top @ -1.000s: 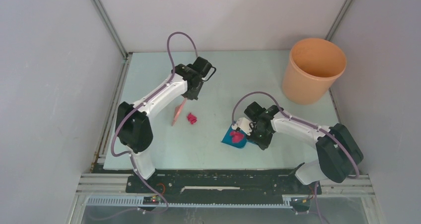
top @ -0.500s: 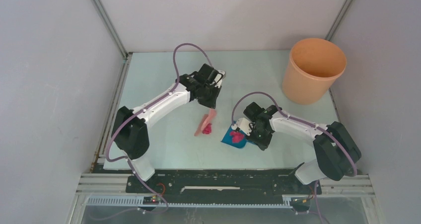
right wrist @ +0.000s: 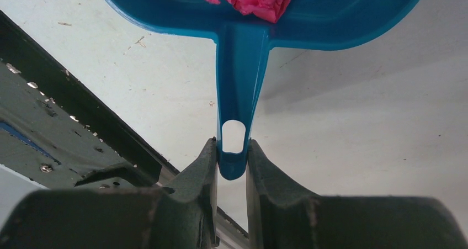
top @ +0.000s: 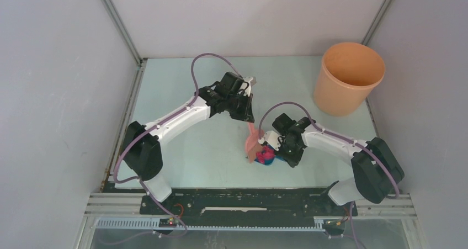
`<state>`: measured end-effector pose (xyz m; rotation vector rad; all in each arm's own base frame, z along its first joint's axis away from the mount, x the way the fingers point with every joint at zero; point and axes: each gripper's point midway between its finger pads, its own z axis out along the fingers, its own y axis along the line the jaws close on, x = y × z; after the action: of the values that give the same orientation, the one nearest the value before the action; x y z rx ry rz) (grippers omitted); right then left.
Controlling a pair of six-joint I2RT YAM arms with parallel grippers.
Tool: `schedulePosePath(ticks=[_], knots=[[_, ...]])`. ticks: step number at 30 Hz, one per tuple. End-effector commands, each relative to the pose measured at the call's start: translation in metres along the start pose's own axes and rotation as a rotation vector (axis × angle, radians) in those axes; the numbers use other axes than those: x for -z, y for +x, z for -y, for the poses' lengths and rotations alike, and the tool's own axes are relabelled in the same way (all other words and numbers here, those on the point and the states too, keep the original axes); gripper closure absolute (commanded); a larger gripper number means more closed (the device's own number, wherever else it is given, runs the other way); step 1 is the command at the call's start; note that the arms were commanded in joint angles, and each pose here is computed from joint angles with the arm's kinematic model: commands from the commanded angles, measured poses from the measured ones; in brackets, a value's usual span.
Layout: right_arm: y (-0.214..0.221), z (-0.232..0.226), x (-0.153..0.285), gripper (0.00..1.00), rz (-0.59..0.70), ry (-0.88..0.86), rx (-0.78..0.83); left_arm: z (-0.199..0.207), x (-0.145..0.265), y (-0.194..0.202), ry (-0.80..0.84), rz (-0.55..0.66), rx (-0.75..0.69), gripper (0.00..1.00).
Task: Sweep away the paper scraps from the table
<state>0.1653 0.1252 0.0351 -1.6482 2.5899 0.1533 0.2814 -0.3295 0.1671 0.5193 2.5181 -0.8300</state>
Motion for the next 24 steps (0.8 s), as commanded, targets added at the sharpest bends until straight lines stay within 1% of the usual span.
schedulePosePath(ticks=[1,8,13,19,24], knots=[[-0.003,0.0,0.006,1.0,0.071,0.01,-0.023,0.021,0.021,-0.015,0.054,0.078,0.001,1.0],[0.005,0.003,0.009,1.0,0.186,0.055,-0.017,0.023,0.044,-0.017,0.025,0.121,-0.033,1.0],[0.001,0.004,0.024,1.0,0.273,0.07,-0.022,0.025,0.067,-0.026,0.0,0.197,-0.042,1.0],[0.009,0.006,0.036,1.0,0.296,0.098,-0.035,0.023,0.095,-0.033,-0.04,0.283,-0.053,1.0],[0.025,0.004,0.049,1.0,0.31,0.116,-0.045,0.02,0.129,-0.038,-0.064,0.418,-0.055,1.0]])
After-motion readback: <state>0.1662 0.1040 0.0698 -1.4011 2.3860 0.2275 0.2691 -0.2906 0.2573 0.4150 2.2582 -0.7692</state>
